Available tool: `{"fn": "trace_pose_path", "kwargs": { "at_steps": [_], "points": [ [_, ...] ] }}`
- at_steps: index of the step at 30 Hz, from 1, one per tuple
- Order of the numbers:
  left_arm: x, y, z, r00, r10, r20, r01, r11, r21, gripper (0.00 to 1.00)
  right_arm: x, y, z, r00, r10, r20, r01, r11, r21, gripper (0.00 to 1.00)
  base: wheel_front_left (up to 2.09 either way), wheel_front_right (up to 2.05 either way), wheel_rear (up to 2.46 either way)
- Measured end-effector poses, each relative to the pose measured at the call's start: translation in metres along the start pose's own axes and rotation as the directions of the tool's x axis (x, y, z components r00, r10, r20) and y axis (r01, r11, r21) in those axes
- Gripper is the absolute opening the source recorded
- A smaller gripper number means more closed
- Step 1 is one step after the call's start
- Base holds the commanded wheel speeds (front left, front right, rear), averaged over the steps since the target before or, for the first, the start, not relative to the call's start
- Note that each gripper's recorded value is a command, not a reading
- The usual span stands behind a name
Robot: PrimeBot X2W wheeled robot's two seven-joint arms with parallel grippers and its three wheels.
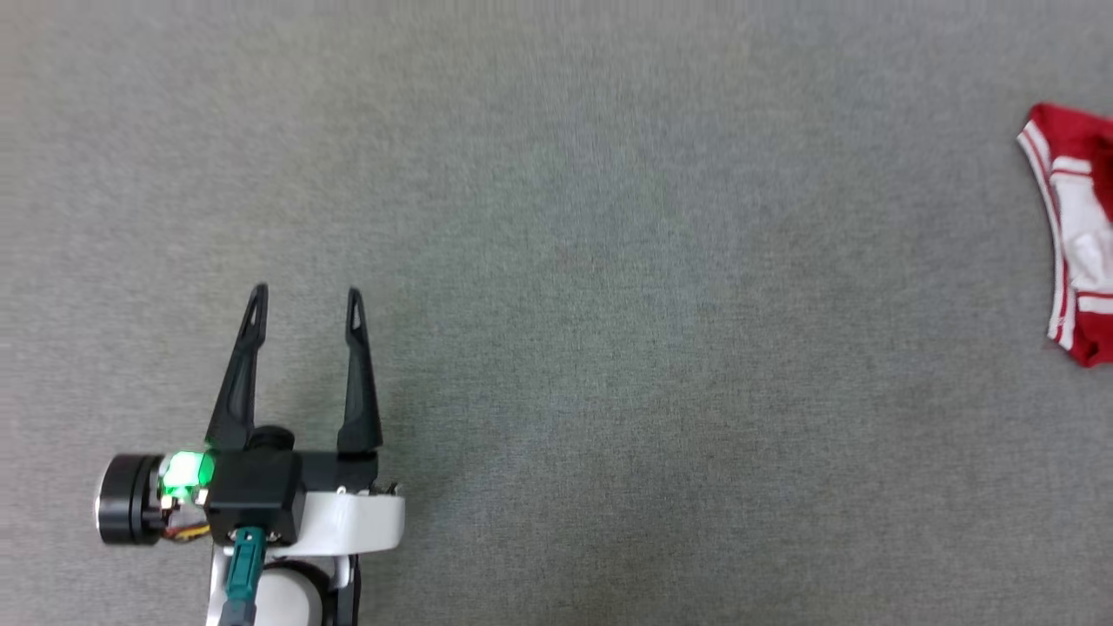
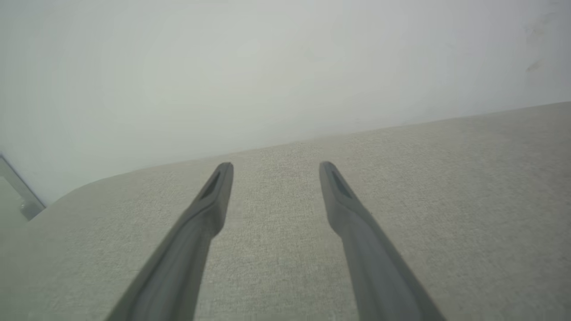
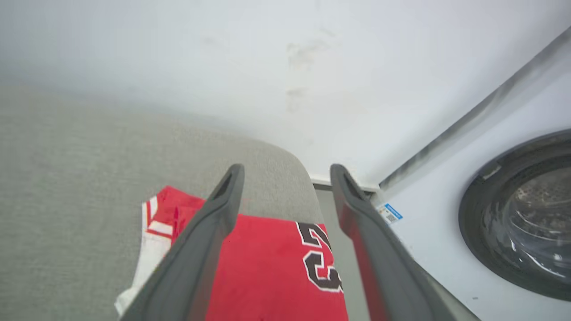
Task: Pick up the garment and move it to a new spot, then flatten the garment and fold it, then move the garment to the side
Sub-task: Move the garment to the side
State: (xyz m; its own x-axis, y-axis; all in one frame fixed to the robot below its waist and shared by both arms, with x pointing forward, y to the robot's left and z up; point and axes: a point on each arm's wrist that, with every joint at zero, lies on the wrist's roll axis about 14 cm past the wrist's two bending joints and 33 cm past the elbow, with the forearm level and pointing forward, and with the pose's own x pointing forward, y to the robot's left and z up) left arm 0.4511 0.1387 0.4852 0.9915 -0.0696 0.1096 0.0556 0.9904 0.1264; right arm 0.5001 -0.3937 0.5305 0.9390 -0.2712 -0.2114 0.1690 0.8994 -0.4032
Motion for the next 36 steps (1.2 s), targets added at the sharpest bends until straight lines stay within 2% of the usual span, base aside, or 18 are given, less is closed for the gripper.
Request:
{"fn": "trace_pose_path", "kwargs": {
  "at_steps": [5,9,15,23,29,36],
  "points": [
    [-0.016,0.01,0.012,1.0,0.03,0.003,-0.03,1.0,0.001,1.0,-0.028,0.028,0.054,0.965,0.032,0.261,-0.044,0.998,0.041,1.0,0.0,0.0,0.0],
    [-0.029,0.019,0.019,0.998,0.056,0.004,-0.056,0.998,0.005,1.0,-0.054,0.054,0.09,0.899,0.055,0.434,-0.101,0.991,0.085,1.0,0.0,0.0,0.0],
    [-0.048,0.029,0.03,0.997,0.082,0.011,-0.082,0.997,0.004,1.0,-0.092,0.1,0.11,0.813,0.095,0.575,-0.225,0.961,0.16,1.0,0.0,0.0,0.0],
    [-0.074,0.039,0.039,0.994,0.108,0.016,-0.108,0.994,0.007,1.0,-0.135,0.155,0.086,0.816,0.162,0.555,-0.361,0.893,0.27,1.0,0.0,0.0,0.0],
    [-0.089,0.043,0.043,0.993,0.114,0.019,-0.114,0.993,0.012,1.0,-0.155,0.168,0.067,0.832,0.186,0.523,-0.387,0.87,0.306,1.0,0.0,0.0,0.0],
    [-0.101,0.044,0.049,0.993,0.113,0.03,-0.113,0.994,-0.005,1.0,-0.177,0.169,0.042,0.859,0.178,0.481,-0.376,0.857,0.353,1.0,0.0,0.0,0.0]
  ]
}}
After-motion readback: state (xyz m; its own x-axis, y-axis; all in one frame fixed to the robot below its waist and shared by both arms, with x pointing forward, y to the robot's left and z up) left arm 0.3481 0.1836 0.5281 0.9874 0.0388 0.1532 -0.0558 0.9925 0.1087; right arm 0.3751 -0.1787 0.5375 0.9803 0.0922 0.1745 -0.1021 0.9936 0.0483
